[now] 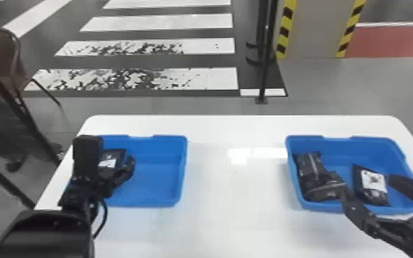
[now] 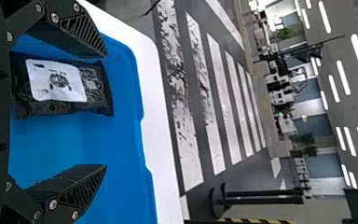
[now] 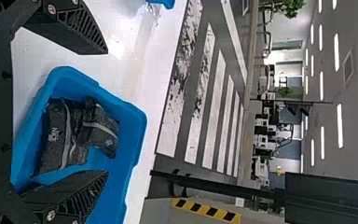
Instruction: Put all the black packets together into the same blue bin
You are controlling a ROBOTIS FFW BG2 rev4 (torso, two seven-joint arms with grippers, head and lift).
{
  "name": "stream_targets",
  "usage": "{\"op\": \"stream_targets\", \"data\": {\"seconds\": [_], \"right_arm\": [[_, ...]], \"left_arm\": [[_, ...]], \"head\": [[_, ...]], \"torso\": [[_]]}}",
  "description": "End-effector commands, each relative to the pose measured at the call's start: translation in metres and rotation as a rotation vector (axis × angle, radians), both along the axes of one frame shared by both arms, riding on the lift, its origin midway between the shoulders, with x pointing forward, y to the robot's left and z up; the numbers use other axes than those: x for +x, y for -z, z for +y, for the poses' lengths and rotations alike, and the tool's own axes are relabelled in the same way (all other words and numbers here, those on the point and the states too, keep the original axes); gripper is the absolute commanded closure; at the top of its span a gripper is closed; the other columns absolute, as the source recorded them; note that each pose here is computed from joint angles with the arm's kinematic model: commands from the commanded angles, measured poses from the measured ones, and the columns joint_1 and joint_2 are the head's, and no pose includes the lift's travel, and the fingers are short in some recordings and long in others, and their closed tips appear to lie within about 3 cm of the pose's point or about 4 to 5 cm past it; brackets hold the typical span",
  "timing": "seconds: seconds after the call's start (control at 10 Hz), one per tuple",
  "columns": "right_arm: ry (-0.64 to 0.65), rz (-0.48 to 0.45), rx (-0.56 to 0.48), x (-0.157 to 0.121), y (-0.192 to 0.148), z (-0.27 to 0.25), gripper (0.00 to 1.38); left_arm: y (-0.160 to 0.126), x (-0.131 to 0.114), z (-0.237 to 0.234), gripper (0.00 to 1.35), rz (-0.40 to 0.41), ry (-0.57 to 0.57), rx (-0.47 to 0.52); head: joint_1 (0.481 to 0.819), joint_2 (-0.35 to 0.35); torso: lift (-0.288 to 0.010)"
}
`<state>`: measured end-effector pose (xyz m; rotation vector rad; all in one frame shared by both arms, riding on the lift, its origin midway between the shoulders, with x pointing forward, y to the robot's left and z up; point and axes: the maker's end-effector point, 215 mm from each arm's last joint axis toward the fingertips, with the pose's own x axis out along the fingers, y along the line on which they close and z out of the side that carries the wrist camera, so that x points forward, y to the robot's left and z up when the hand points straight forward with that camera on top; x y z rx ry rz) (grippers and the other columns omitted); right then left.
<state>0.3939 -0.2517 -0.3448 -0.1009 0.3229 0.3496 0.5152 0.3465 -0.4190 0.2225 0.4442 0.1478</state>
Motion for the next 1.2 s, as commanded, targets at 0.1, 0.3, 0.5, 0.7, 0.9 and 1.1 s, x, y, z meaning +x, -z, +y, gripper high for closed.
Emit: {"op": "stream_targets", "data": {"seconds": [0.1, 0.3, 0.5, 0.7, 0.9, 1.1], "right_arm": [[-0.004, -0.003, 0.005, 0.001, 0.000, 0.002, 0.11], [-0.015, -0.001, 0.010, 0.002, 0.002, 0.006, 0.11], [-0.025, -0.002, 0.015, 0.003, 0.003, 0.010, 0.11], [-0.031, -0.003, 0.023, 0.003, 0.004, 0.013, 0.11], [-0.039, -0.009, 0.031, 0.004, 0.003, 0.016, 0.11], [-0.046, -0.016, 0.037, 0.004, 0.002, 0.019, 0.12]], "left_arm": [[0.030, -0.002, 0.024, 0.21, 0.107, -0.059, -0.047], [0.048, 0.002, 0.018, 0.21, 0.147, -0.039, -0.091], [0.059, 0.003, 0.014, 0.26, 0.174, -0.024, -0.094], [0.066, 0.009, 0.017, 0.29, 0.187, -0.028, -0.090], [0.085, 0.008, 0.023, 0.29, 0.228, -0.041, -0.100], [0.093, 0.013, 0.027, 0.29, 0.254, -0.043, -0.108]], "head": [[0.695, 0.131], [0.695, 0.144], [0.695, 0.144], [0.695, 0.146], [0.695, 0.152], [0.695, 0.162]], "torso": [[-0.110], [-0.110], [-0.110], [-0.110], [-0.110], [-0.110]]}}
